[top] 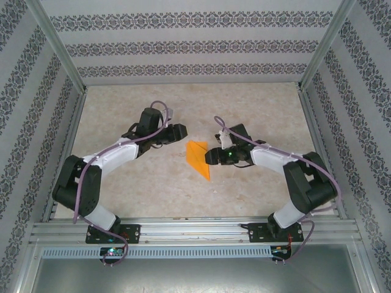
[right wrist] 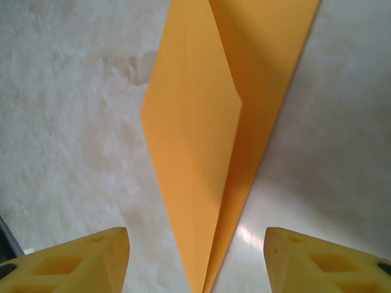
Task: Fold a paper plane with a square sheet of paper (fold left side to right side)
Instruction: Fourth fold the wing at the center of the table, then turn over the paper at the center of the table.
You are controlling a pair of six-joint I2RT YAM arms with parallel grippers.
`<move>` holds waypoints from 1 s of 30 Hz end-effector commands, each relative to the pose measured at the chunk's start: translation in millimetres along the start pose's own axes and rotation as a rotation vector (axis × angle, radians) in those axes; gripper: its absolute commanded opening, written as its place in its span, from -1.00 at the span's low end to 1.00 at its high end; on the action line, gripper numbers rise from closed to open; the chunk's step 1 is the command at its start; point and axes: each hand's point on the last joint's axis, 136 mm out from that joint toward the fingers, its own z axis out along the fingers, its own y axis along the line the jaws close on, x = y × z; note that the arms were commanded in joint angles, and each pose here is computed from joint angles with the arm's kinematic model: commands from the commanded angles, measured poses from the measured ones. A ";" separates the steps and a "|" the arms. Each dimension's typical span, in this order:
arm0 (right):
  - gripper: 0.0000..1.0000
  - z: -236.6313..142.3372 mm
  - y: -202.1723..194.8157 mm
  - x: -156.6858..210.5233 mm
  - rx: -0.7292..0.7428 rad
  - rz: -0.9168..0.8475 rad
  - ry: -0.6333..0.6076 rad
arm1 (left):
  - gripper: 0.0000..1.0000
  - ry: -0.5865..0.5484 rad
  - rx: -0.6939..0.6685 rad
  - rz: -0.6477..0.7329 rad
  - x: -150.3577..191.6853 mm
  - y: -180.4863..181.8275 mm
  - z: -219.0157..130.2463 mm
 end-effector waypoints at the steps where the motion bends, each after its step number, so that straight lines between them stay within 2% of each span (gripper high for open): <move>1: 0.18 8.6 11.7 -26.1 -0.070 -0.095 -0.045 | -0.07 -0.049 -0.042 0.009 0.9 15.8 -11.5; 5: 0.15 20.7 6.6 -31.5 -0.074 -0.086 -0.038 | -0.06 -0.060 -0.057 -0.009 5.5 25.5 -19.5; 9: -0.02 31.0 4.4 -31.0 -0.094 -0.065 -0.012 | -0.06 -0.066 -0.059 -0.014 3.9 26.7 -24.1; 12: -0.26 30.6 5.8 -31.1 -0.102 -0.062 -0.011 | -0.05 -0.077 -0.054 -0.008 0.1 23.4 -27.7; 14: -0.48 27.0 7.1 -31.5 -0.102 -0.063 -0.014 | -0.05 -0.088 -0.048 -0.004 -3.4 19.9 -31.2; 17: -1.00 13.6 11.6 -37.0 -0.102 -0.067 -0.044 | 0.01 -0.118 -0.029 0.007 -12.5 12.2 -40.2; 25: -1.00 -55.1 52.5 -67.7 -0.227 -0.130 -0.214 | 0.29 -0.266 0.053 0.068 -45.6 -20.5 -88.9; 27: -1.00 -79.9 69.9 -76.0 -0.307 -0.157 -0.272 | 0.37 -0.296 0.129 0.097 -52.4 -38.9 -102.5; 30: -1.00 -116.1 94.8 -84.8 -0.429 -0.207 -0.357 | 0.40 -0.283 0.366 0.164 -55.6 -86.3 -121.8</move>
